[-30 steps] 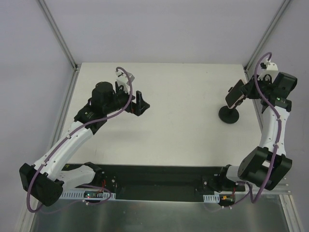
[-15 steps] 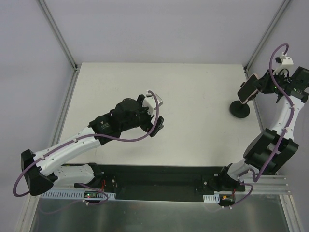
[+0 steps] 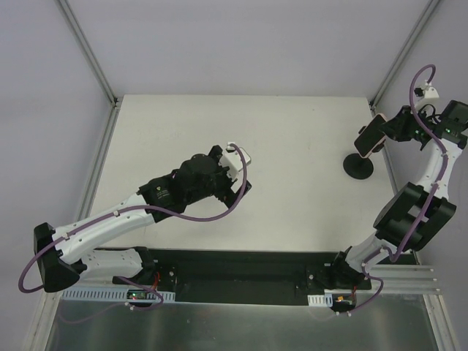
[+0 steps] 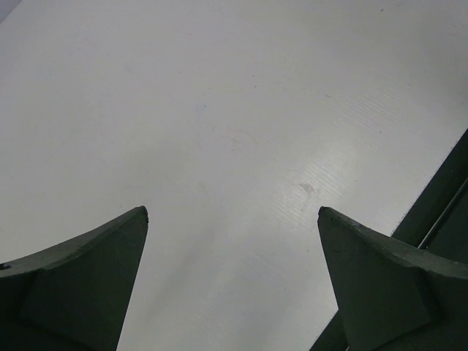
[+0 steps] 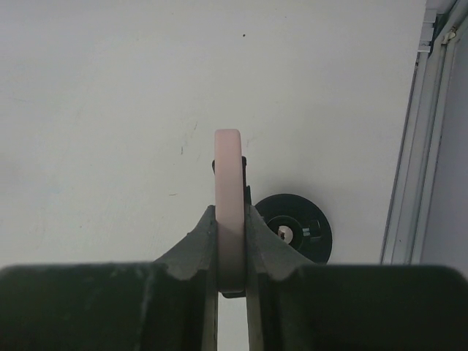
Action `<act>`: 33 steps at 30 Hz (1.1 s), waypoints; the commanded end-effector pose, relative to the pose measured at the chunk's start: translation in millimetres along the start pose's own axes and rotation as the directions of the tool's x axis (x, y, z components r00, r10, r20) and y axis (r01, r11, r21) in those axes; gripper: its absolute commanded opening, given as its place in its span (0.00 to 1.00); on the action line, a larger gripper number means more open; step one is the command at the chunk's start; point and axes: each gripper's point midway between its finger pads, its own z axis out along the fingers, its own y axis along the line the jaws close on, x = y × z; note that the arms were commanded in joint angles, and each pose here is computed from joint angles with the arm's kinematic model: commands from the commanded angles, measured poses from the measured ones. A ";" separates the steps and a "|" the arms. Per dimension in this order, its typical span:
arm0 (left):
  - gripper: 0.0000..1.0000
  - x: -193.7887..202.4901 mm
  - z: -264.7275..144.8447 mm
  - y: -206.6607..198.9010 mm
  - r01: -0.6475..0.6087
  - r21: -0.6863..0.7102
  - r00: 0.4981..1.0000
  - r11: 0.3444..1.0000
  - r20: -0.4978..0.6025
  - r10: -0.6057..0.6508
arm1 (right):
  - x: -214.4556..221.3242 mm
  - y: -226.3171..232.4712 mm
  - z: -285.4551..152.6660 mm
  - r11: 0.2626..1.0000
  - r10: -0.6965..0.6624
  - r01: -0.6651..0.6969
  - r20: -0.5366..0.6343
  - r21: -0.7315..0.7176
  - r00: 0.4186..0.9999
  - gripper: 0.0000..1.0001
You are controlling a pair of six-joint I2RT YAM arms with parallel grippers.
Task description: Place the phone on the phone stand
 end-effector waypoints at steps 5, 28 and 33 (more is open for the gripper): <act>0.99 -11.8 -1.1 5.7 -0.024 -0.035 1.000 0.999 0.019 0.025 | -49.1 2.2 -12.1 0.982 -0.179 0.171 0.112 0.079 0.978 0.59; 0.98 -10.0 -2.2 20.6 -0.013 -0.123 0.997 0.992 0.071 0.022 | 58.5 234.3 -82.2 0.977 0.113 -0.154 0.254 0.147 0.961 0.96; 0.99 -48.2 -41.6 6.1 0.102 -0.009 0.971 0.995 0.218 -0.097 | 87.1 246.7 -124.5 0.953 0.273 -0.301 0.306 0.048 0.912 0.96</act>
